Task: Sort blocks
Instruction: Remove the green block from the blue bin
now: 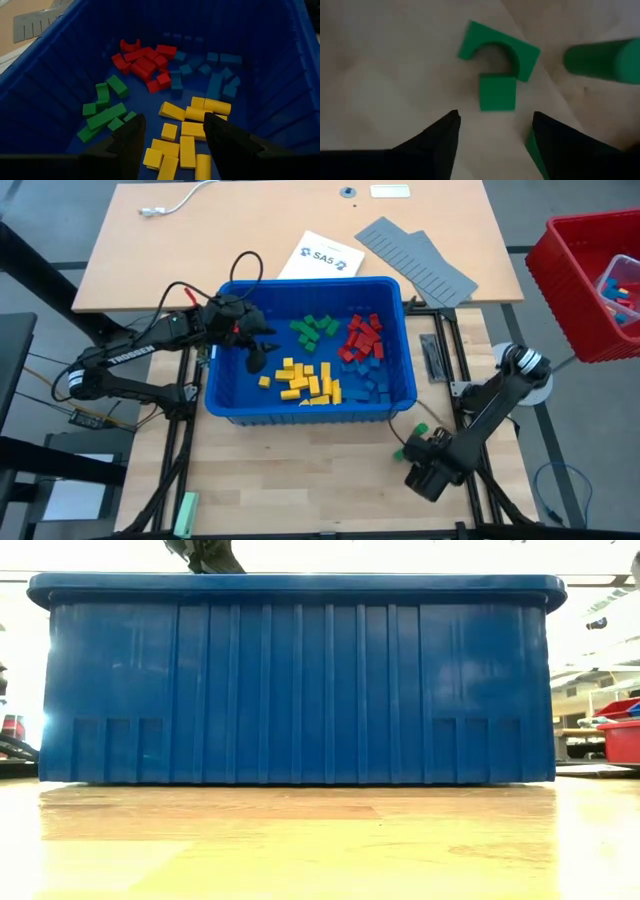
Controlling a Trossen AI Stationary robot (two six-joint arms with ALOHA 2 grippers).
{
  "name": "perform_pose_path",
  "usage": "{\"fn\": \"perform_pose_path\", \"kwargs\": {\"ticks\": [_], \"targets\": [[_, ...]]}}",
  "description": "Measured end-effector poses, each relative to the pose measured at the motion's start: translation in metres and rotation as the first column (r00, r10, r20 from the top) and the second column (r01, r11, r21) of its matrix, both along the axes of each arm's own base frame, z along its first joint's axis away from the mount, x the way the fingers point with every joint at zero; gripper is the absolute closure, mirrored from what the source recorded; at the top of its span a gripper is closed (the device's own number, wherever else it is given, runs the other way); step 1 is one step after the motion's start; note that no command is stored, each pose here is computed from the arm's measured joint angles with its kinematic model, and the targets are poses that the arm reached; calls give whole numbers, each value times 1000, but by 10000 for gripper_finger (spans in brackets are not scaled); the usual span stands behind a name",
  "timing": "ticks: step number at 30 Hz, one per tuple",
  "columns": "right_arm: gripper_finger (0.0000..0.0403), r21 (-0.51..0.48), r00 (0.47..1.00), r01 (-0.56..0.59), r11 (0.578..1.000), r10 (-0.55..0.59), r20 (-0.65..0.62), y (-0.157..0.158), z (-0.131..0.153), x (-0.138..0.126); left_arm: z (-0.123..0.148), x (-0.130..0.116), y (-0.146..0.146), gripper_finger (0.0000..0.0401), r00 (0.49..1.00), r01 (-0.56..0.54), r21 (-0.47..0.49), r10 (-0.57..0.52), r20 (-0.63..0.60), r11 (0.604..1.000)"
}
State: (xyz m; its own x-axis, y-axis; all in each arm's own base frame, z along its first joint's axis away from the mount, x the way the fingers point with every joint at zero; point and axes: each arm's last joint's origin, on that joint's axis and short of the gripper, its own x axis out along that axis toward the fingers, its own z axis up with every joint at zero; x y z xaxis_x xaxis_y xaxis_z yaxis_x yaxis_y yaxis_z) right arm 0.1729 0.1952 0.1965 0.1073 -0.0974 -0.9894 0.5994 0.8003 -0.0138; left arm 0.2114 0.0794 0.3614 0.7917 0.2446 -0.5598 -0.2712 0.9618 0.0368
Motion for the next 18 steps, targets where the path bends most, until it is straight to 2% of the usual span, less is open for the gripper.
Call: {"fn": "perform_pose_path", "kwargs": {"ticks": [3,6,8,10,12,15,18], "targets": [[151,71,998,-29,997,25,65,-6,41,-2,0,0,0,190,1000,1,-2,-1,-4,1000],[144,140,984,6,990,-31,176,-21,79,1,0,0,0,190,1000,1,-2,-1,-3,1000],[142,179,953,44,983,-96,289,-34,105,6,0,0,0,190,1000,1,-2,-1,-3,1000],[142,170,906,53,984,-119,407,-49,126,14,0,0,0,190,1000,1,-2,-1,-2,1000],[144,129,844,49,990,-111,525,-64,146,23,0,0,0,190,1000,1,-2,-1,-2,1000],[148,2,758,32,1000,-25,652,-88,177,36,0,0,0,190,1000,1,-2,-1,-2,1000],[155,-159,723,44,986,79,687,-116,198,52,0,0,0,190,1000,-3,3,3,-3,1000]]}}
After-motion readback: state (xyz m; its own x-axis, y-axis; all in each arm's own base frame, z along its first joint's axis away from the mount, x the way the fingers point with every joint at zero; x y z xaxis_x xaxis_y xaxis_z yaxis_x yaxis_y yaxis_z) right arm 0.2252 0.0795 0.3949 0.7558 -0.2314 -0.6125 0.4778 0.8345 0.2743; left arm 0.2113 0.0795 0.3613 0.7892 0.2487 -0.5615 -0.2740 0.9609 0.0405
